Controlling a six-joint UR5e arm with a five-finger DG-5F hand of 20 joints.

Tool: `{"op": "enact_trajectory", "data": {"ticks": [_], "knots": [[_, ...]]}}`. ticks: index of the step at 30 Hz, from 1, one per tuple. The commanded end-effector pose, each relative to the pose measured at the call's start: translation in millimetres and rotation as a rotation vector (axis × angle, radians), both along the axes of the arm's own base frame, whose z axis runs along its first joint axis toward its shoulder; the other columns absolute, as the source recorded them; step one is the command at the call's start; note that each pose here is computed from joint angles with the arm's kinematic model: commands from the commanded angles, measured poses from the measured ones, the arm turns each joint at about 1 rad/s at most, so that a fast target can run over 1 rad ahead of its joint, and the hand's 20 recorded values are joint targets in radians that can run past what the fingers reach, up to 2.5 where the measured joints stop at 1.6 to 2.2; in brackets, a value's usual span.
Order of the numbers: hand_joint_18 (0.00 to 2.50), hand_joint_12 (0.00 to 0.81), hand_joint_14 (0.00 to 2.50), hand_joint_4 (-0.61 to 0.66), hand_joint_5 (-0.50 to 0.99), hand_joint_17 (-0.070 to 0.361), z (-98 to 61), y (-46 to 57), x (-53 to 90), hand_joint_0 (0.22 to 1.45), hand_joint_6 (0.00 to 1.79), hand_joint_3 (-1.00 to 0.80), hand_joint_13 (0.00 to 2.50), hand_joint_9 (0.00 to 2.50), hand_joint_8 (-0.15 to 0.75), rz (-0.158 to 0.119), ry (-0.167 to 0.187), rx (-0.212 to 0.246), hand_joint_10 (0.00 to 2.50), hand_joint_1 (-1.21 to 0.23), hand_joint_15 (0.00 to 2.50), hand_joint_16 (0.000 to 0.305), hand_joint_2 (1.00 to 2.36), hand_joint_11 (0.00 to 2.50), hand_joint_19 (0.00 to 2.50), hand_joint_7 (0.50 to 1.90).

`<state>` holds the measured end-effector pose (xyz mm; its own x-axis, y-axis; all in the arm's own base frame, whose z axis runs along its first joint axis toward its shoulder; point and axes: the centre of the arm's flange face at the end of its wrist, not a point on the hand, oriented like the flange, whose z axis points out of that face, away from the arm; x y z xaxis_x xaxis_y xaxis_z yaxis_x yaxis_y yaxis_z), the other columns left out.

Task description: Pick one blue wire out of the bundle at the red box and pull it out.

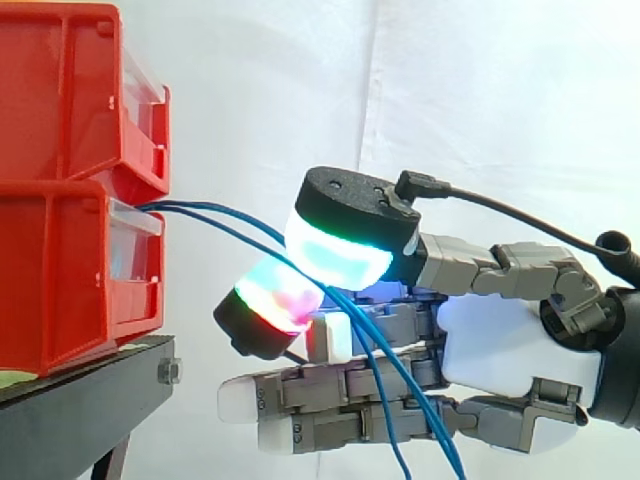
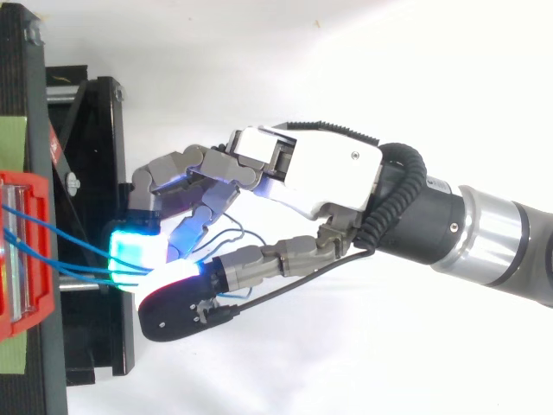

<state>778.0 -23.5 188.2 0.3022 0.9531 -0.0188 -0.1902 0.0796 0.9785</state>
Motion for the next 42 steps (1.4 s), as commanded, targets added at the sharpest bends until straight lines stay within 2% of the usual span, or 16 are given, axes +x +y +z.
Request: {"op": "enact_trajectory", "data": {"ticks": [1,6,7,8,10,13,16,21,24,25,33,36,37,38,40,42], "knots": [[0.32,0.306,0.02,0.18,-0.14,0.096,-0.5,0.0,0.0,0.9,0.88,-0.14,0.61,1.1,0.182,0.0,0.001,-0.001,0.02,-0.8,0.4,0.043,1.02,0.86,0.51,0.96],[0.31,0.295,0.02,0.15,-0.1,0.096,-0.5,0.0,0.0,0.91,0.82,-0.16,0.63,1.18,0.16,0.0,0.001,0.001,0.02,-0.71,0.4,0.043,1.02,0.76,0.56,1.09],[0.3,0.289,0.01,0.15,-0.08,0.095,-0.5,0.0,0.0,0.92,0.75,-0.18,0.63,1.21,0.147,0.0,0.001,0.001,0.02,-0.7,0.39,0.042,1.02,0.71,0.58,1.19],[0.3,0.29,0.02,0.15,-0.07,0.095,-0.5,0.0,0.0,0.92,0.74,-0.18,0.63,1.21,0.142,0.0,0.001,0.001,0.02,-0.69,0.39,0.042,1.02,0.69,0.57,1.2],[0.29,0.275,0.01,0.14,-0.03,0.093,-0.4,0.0,0.1,0.92,0.63,-0.21,0.63,1.25,0.131,0.0,-0.001,0.001,0.02,-0.66,0.39,0.041,1.02,0.63,0.59,1.36],[0.3,0.266,0.01,0.13,0.0,0.09,-0.4,0.0,0.1,0.92,0.58,-0.26,0.64,1.28,0.115,0.0,-0.001,0.001,0.02,-0.65,0.38,0.04,1.02,0.61,0.59,1.48],[0.29,0.266,0.02,0.09,0.0,0.09,-0.5,0.1,0.0,0.93,0.58,-0.21,0.64,1.28,0.129,0.002,0.0,0.0,0.02,-0.66,0.39,0.04,1.02,0.62,0.61,1.49],[0.29,0.27,0.02,0.07,-0.02,0.09,0.6,0.0,0.0,0.96,0.65,-0.13,0.64,1.27,0.136,0.0,-0.001,0.002,0.03,-0.68,0.41,0.04,1.02,0.68,0.64,1.36],[0.3,0.28,0.02,0.06,-0.11,0.091,0.5,-1.1,-0.1,0.96,0.84,-0.08,0.65,1.19,0.153,0.0,0.0,0.002,0.02,-0.71,0.42,0.041,1.02,0.75,0.63,1.03],[0.31,0.282,0.02,0.05,-0.12,0.091,-0.5,-1.2,0.0,0.96,0.86,-0.07,0.65,1.16,0.152,-0.001,0.0,0.002,0.02,-0.71,0.43,0.041,1.02,0.78,0.63,0.99],[0.33,0.285,0.02,0.0,-0.14,0.091,-0.5,-2.0,0.1,0.92,0.89,-0.11,0.64,1.12,0.133,0.002,0.0,0.001,0.02,-0.76,0.42,0.041,1.02,0.83,0.57,0.91],[0.33,0.278,0.01,0.01,-0.11,0.092,-0.5,-2.0,0.1,0.91,0.81,-0.12,0.64,1.14,0.121,0.001,0.0,0.0,0.02,-0.75,0.39,0.041,1.02,0.68,0.56,1.01],[0.32,0.274,0.01,0.0,-0.07,0.092,-0.5,-2.0,0.1,0.91,0.73,-0.13,0.63,1.15,0.112,0.001,0.0,0.0,0.02,-0.73,0.39,0.041,1.02,0.64,0.57,1.15],[0.31,0.274,0.01,0.01,-0.06,0.092,-0.5,-2.0,0.1,0.92,0.7,-0.13,0.63,1.15,0.111,0.001,0.001,-0.002,0.02,-0.73,0.39,0.041,1.02,0.61,0.59,1.17],[0.29,0.264,0.01,0.03,-0.01,0.09,0.9,-3.1,0.1,0.93,0.59,-0.17,0.62,1.18,0.089,0.0,-0.002,-0.001,0.02,-0.69,0.38,0.04,1.02,0.53,0.6,1.42],[0.29,0.262,0.01,0.02,0.0,0.089,-0.3,-1.9,0.2,0.93,0.55,-0.2,0.63,1.19,0.081,0.001,-0.001,-0.002,0.02,-0.68,0.38,0.04,1.02,0.5,0.61,1.51]]}}
